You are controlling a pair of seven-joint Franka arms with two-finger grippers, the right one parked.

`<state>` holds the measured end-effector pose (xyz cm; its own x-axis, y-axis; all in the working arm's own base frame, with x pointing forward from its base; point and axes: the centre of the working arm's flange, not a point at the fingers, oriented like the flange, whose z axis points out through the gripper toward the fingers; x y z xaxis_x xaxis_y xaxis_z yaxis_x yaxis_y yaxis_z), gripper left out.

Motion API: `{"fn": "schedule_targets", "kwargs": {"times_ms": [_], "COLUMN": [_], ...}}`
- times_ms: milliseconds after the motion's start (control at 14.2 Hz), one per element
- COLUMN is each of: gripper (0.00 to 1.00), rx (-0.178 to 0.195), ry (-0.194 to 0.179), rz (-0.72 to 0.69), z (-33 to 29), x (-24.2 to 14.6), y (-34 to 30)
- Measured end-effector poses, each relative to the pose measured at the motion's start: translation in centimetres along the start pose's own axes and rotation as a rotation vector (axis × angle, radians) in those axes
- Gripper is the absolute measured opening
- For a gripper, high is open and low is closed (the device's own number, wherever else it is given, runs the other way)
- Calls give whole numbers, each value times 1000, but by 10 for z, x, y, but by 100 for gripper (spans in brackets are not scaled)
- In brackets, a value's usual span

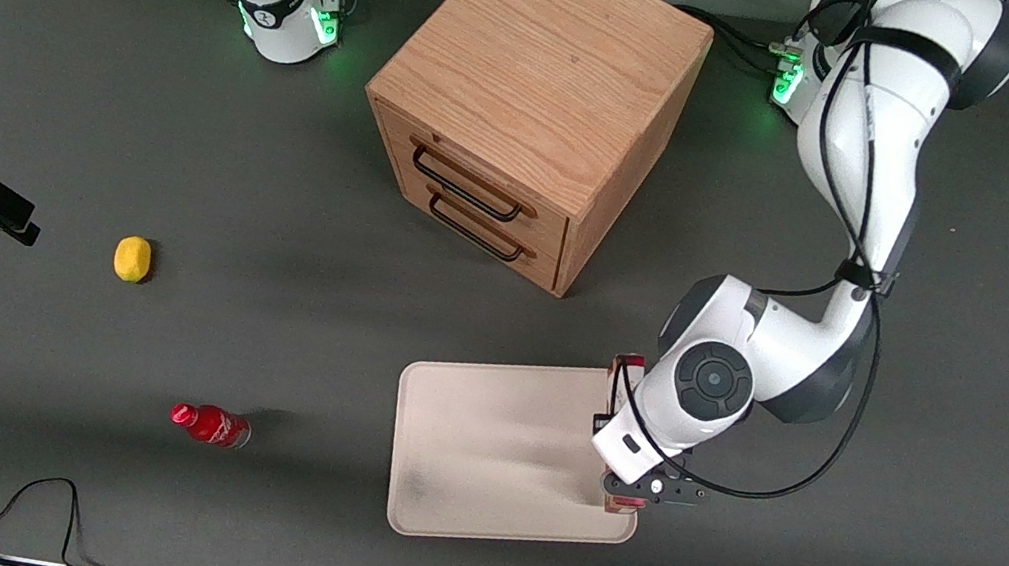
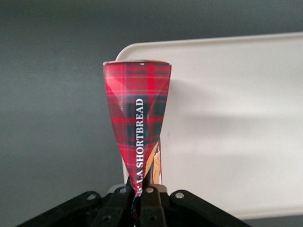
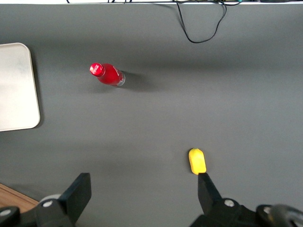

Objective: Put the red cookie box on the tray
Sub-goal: 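Lower the box onto the tray's corner and open the left gripper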

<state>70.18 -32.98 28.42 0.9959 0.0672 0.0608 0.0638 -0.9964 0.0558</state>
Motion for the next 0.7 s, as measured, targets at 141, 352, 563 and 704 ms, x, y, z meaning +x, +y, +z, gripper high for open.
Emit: {"fn": "schedule_targets", "kwargs": {"times_ms": [141,352,563,704], "gripper": [4,19,52,73], "rx": [-8,4,-6,-17], "ry": [5,20,84,106], "rz": [-12,3,30,32], "z": [15,22,16,3], "x": [-3,-4,-2,0], "y": [1,1,10,14]}}
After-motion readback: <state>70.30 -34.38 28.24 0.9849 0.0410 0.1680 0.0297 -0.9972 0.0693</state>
